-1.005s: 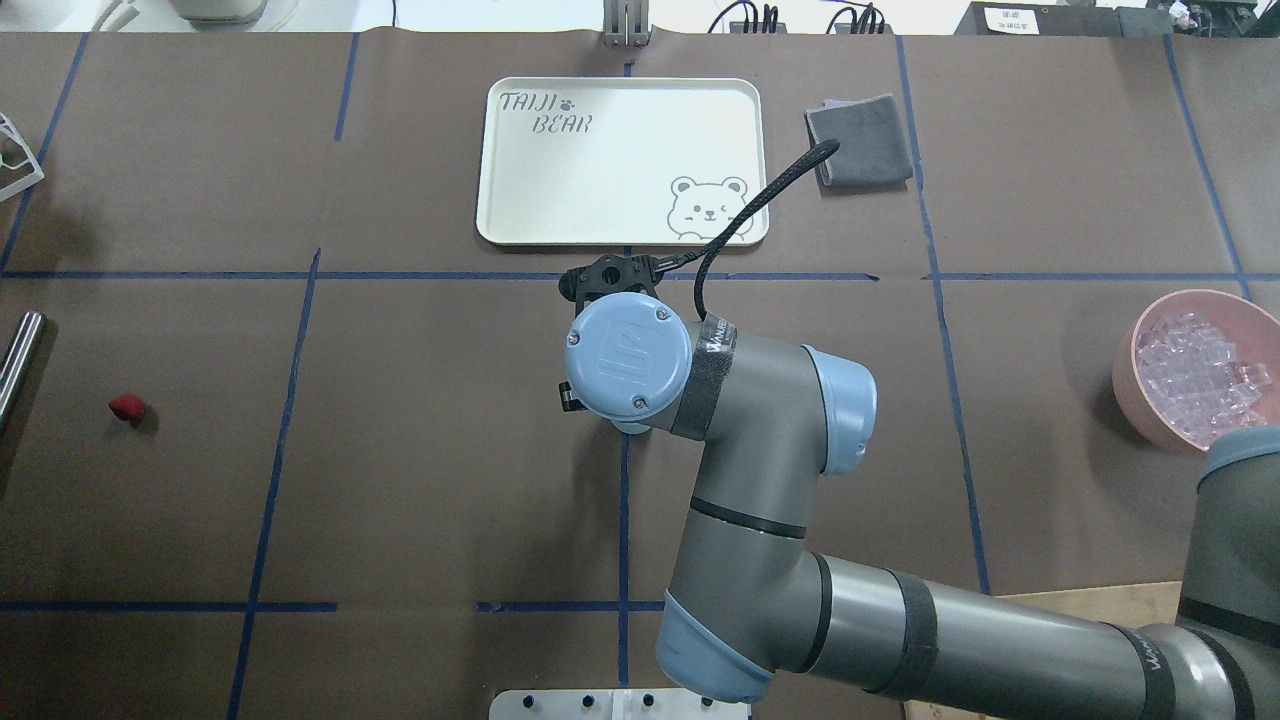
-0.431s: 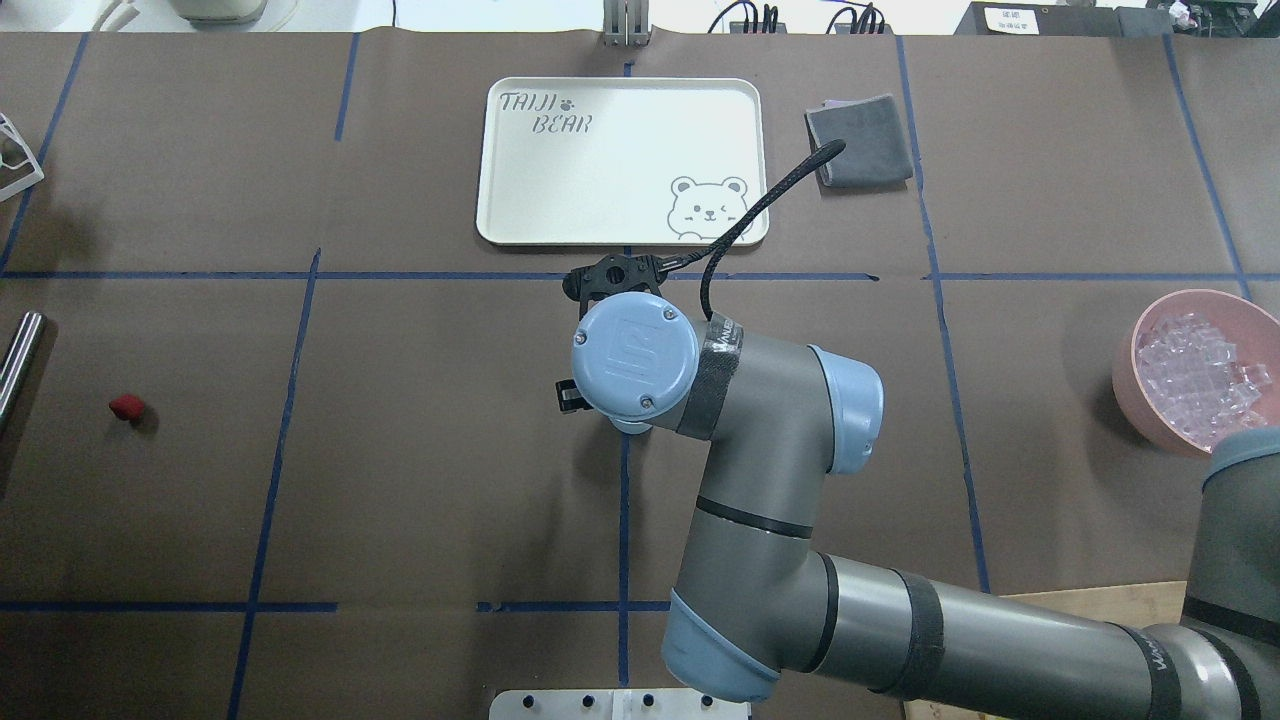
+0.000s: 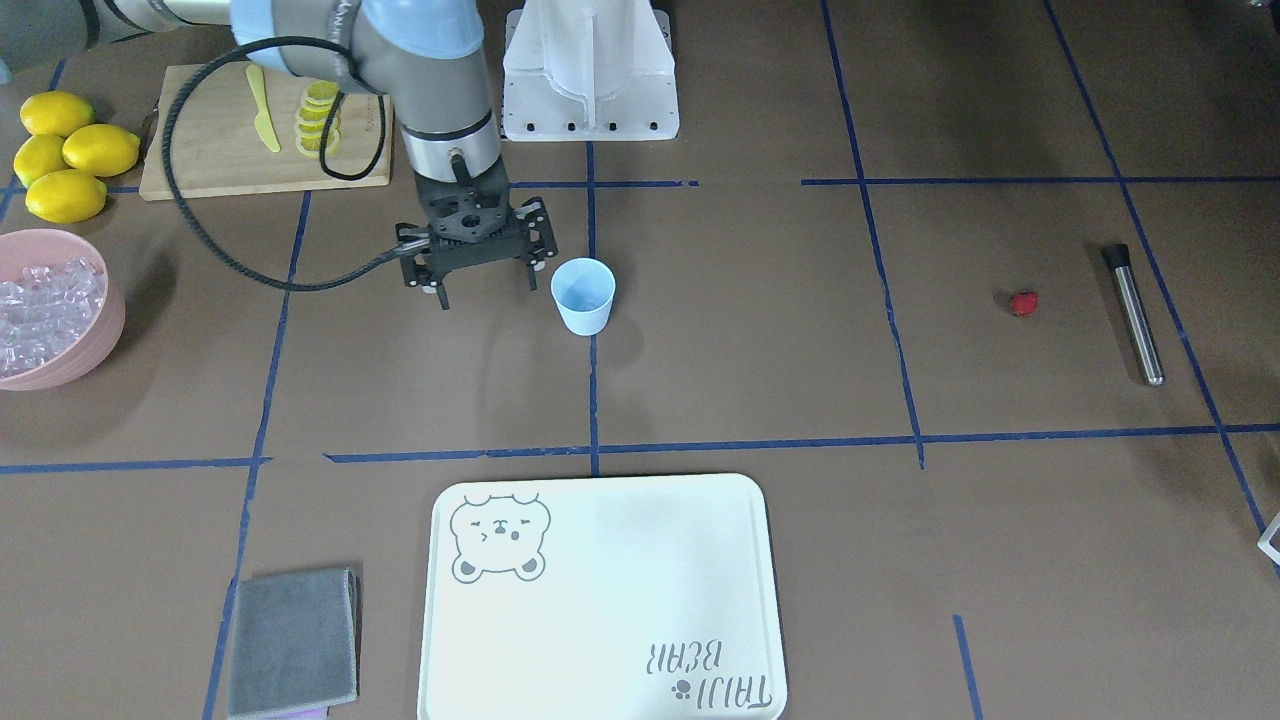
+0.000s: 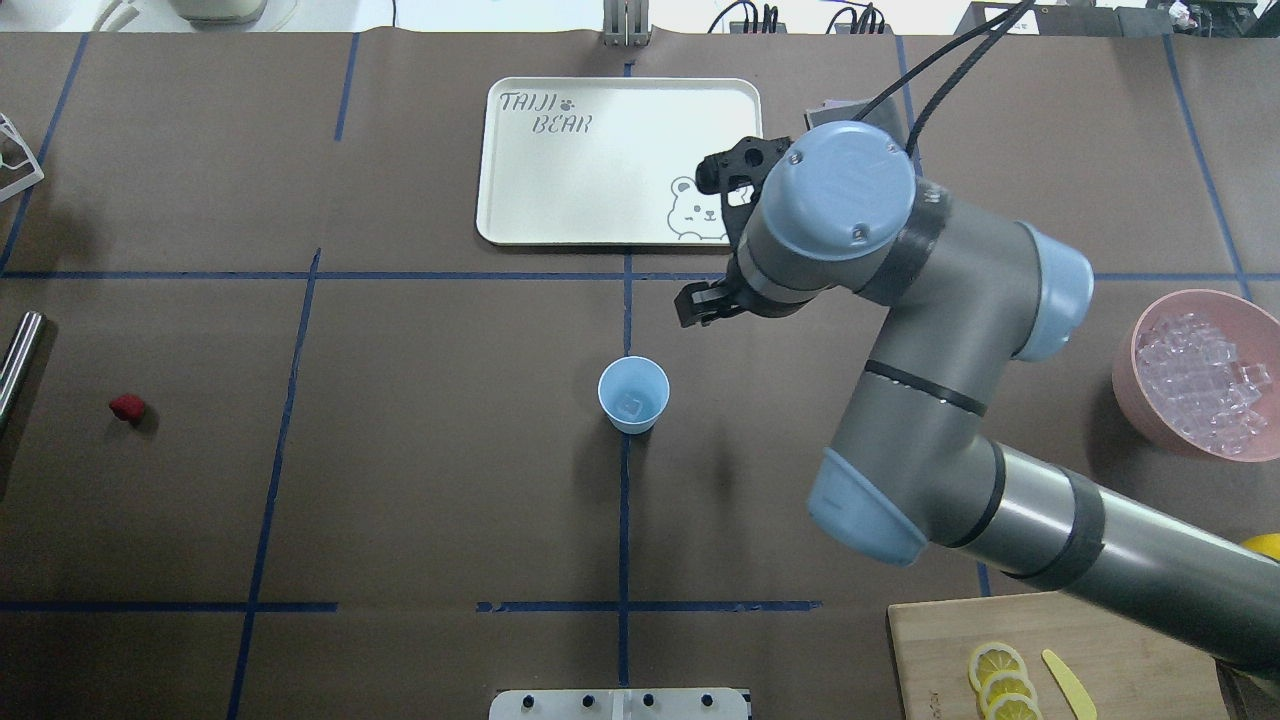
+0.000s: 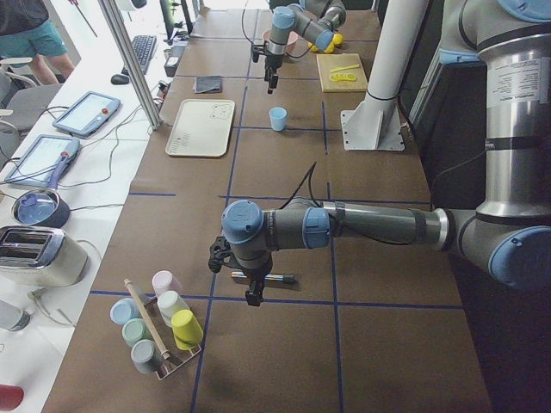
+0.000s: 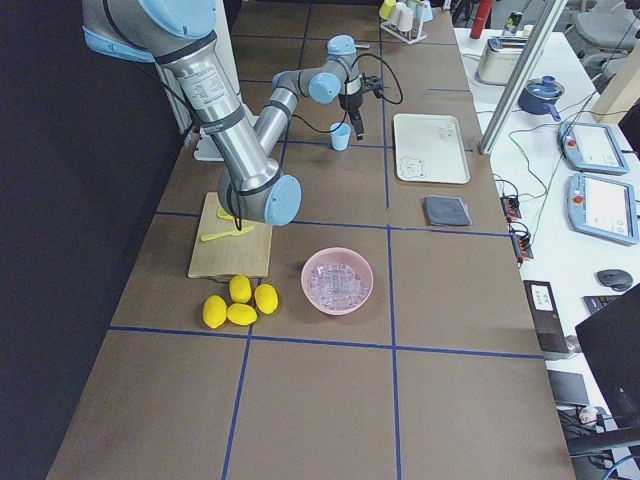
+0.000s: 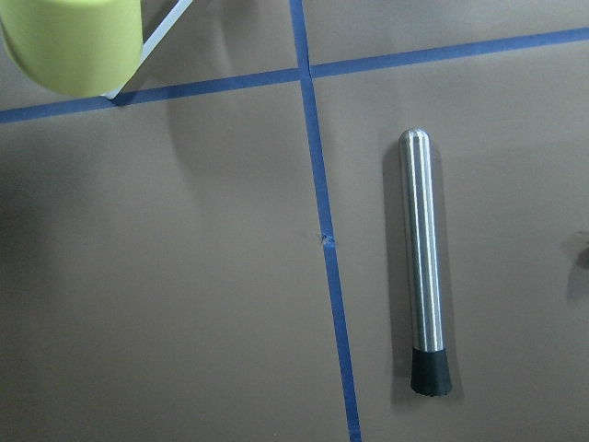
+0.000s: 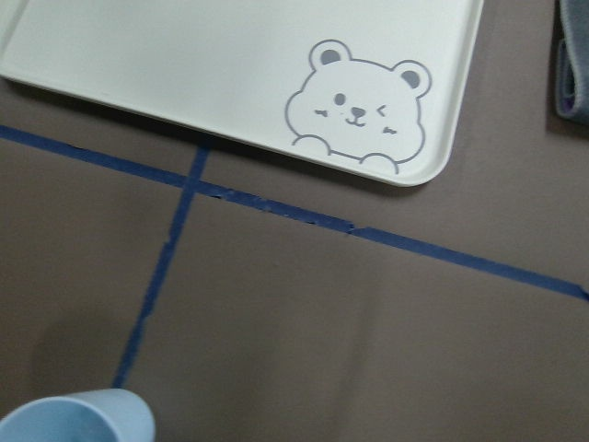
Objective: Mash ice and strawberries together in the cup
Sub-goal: 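Move the right gripper back to the pink ice bowl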
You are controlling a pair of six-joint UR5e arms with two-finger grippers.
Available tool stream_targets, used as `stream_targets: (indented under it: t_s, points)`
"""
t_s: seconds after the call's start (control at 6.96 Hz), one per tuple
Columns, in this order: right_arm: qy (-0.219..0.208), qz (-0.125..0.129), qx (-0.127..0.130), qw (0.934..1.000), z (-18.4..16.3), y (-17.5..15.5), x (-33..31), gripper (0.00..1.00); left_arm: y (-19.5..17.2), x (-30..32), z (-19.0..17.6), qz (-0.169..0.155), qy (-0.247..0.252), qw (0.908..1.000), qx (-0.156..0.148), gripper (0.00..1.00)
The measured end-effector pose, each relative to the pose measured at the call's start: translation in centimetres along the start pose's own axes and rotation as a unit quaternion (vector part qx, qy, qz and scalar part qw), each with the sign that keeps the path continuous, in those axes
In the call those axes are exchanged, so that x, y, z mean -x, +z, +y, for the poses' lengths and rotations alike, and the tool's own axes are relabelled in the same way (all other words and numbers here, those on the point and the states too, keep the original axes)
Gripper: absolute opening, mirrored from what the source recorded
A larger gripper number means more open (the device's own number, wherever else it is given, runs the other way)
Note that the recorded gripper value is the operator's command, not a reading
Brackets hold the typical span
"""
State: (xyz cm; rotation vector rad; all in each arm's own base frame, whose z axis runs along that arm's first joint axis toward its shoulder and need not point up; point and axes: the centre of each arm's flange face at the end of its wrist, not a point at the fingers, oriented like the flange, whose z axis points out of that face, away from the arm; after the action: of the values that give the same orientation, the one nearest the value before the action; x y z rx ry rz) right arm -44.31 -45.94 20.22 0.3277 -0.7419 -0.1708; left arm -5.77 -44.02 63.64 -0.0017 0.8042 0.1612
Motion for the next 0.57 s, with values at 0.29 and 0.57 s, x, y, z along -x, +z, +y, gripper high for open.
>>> stream_targets:
  t_s: [0.29, 0.57]
  points:
    - [-0.024, 0.003, 0.013, 0.9996, -0.6, -1.0, -7.5, 0.99, -0.1, -0.1, 0.2, 0.000, 0.001, 1.0000, -0.001, 1.00]
    - [-0.028, -0.016, 0.019, 0.9993, -0.5, -1.5, -13.4, 0.99, -0.9, -0.8, 0.1, -0.002, 0.008, 0.9999, -0.009, 1.00]
